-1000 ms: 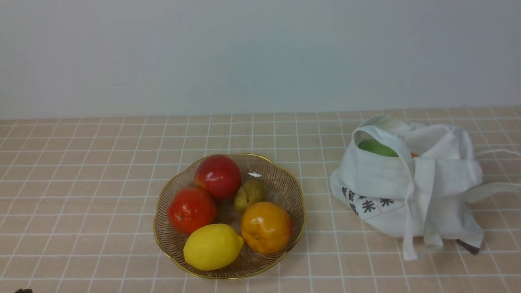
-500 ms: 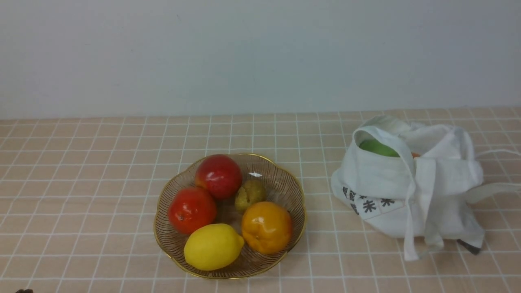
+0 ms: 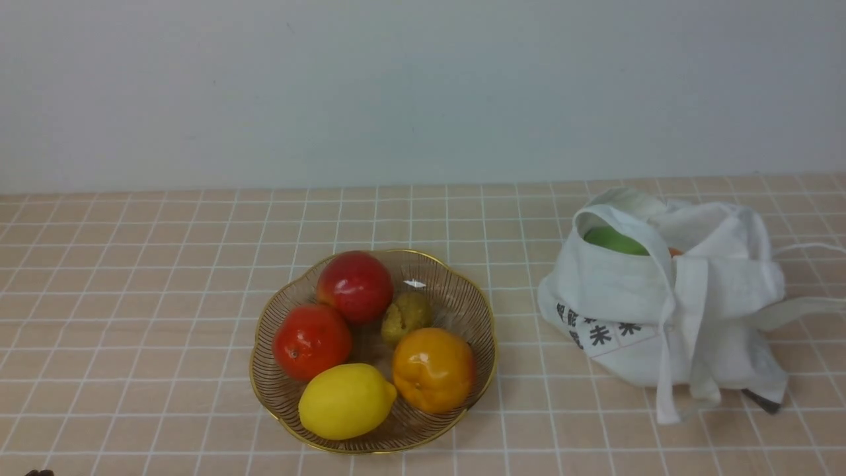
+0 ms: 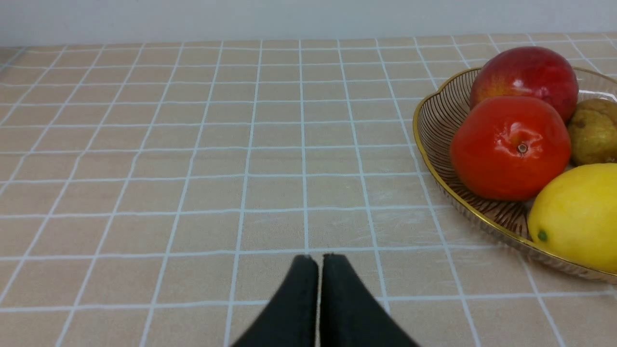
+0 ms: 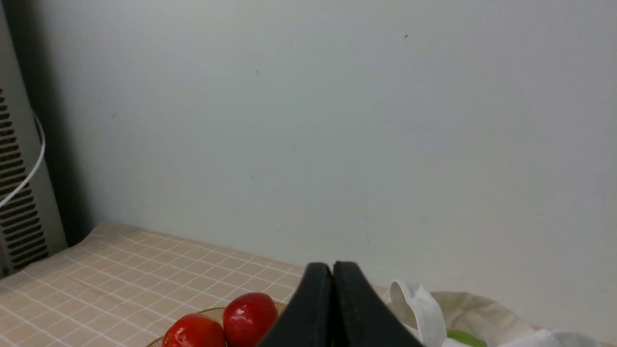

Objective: Take the fruit out of the bag on the brown coffee tablecloth and place them on the plate.

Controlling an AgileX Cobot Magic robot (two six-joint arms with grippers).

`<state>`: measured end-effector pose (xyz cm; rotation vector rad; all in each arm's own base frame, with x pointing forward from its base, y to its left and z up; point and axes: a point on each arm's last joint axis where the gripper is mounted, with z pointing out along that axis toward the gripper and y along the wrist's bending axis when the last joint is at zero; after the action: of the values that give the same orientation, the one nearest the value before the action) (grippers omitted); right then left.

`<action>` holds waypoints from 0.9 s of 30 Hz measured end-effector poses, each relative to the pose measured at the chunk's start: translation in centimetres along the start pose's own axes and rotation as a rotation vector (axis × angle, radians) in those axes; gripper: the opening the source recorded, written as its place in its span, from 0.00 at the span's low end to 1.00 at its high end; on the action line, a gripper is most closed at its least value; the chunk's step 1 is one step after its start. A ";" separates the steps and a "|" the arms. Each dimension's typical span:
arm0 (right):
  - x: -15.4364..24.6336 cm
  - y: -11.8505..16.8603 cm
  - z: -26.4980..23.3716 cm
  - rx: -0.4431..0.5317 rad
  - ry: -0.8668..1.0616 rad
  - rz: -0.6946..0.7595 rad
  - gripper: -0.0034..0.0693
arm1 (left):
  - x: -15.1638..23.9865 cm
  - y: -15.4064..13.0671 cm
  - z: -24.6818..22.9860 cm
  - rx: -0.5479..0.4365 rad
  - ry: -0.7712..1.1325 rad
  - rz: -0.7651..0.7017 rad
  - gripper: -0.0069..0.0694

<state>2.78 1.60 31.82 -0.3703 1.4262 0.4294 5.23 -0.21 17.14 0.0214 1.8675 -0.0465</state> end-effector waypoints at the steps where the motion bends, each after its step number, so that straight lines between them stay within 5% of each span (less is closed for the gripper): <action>1: 0.0 0.0 0.0 -0.002 -0.001 0.005 0.03 | 0.0 0.0 0.0 0.000 0.000 0.000 0.08; 6: 0.4 0.0 -0.1 0.009 -0.002 -0.016 0.03 | 0.0 0.0 0.0 0.000 0.000 0.000 0.08; 19: 10.4 -2.6 0.0 0.522 0.235 -0.032 0.03 | 0.0 0.0 0.0 0.000 0.000 0.000 0.08; 22: 13.8 -2.9 -0.1 0.537 0.338 -0.001 0.03 | 0.0 0.0 0.0 0.000 0.000 0.000 0.08; 27: 13.9 -2.7 0.0 0.495 0.333 0.004 0.03 | 0.0 0.0 0.0 0.000 0.000 0.000 0.08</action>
<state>5.39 0.14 18.00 -0.0350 1.7977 0.0053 5.23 -0.21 17.14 0.0214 1.8675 -0.0465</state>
